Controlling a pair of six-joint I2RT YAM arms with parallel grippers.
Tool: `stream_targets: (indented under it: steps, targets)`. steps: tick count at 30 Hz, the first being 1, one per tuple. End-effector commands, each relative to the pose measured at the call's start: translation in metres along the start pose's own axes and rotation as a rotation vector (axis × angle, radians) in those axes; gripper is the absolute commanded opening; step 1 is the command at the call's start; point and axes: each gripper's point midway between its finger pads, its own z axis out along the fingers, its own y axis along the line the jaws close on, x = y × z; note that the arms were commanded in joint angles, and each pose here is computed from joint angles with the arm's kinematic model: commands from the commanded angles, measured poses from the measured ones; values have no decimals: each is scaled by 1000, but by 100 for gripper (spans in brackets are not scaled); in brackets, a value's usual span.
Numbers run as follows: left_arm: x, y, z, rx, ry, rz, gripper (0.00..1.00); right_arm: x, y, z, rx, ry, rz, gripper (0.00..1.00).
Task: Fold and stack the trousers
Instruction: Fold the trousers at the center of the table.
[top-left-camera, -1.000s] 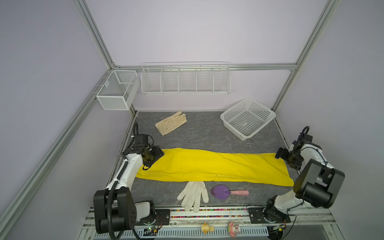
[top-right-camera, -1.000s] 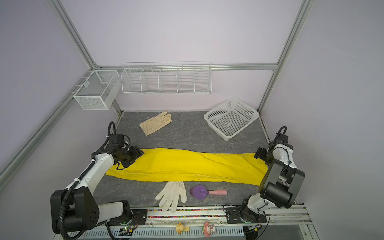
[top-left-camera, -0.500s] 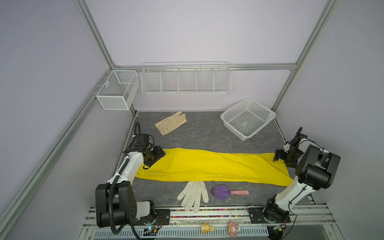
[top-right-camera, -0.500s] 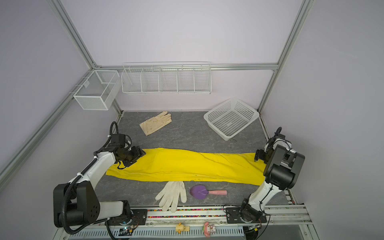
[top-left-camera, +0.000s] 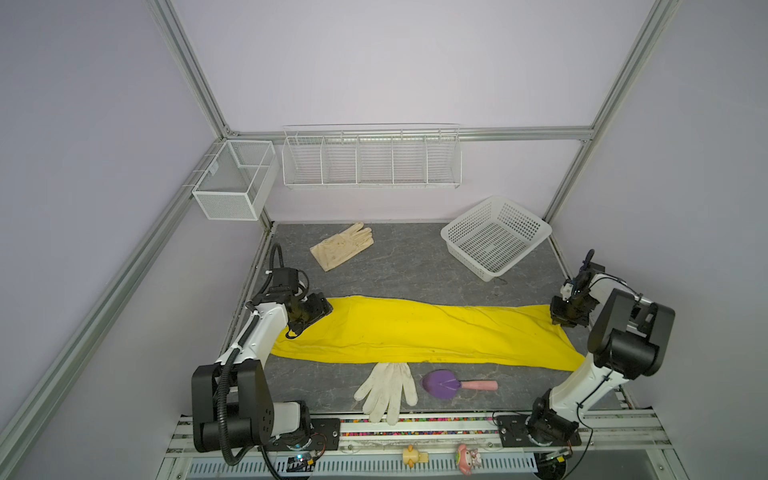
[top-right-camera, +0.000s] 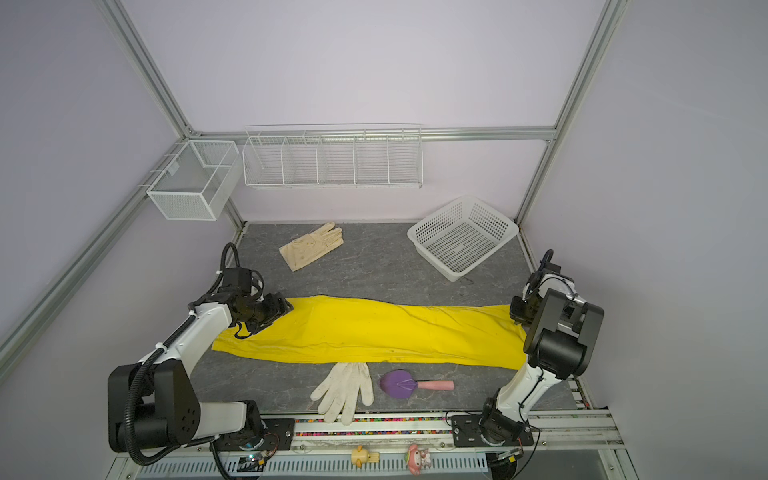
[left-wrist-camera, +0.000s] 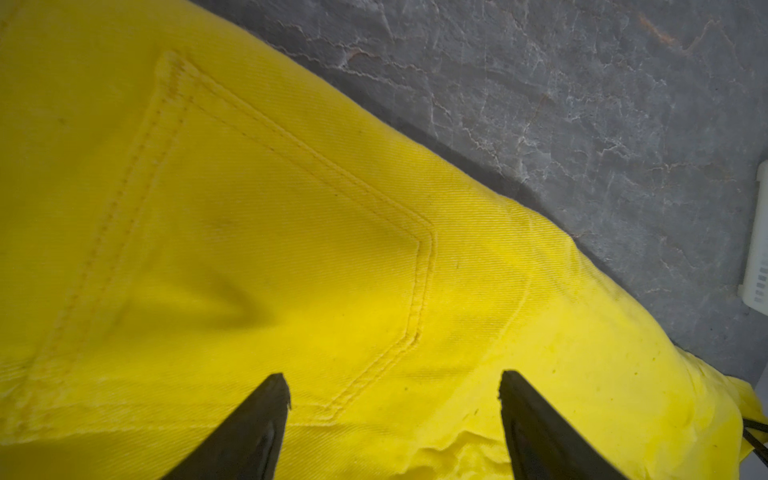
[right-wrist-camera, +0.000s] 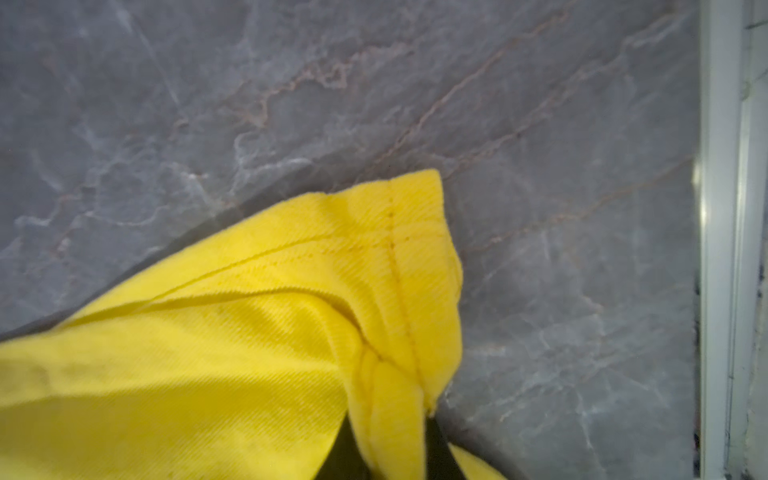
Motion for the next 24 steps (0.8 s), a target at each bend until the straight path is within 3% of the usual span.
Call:
stream_targets:
  steps: [1,6,10,16,24]
  targets:
    - [-2,-1,5,0,15,31,80,-1,13,-46,-51,-79,60,13]
    - [-6,-2,11,-5,35,43,80,1,48,-102,-221,-175,124,12]
    - [-10,-1,13,-14,39,45,80,32,83,-134,-331,-198,147,11]
    - [-13,0,15,-26,39,44,80,68,148,-171,-496,-172,100,11]
    - [-10,4,14,-35,27,29,80,83,244,-211,-651,-109,26,11]
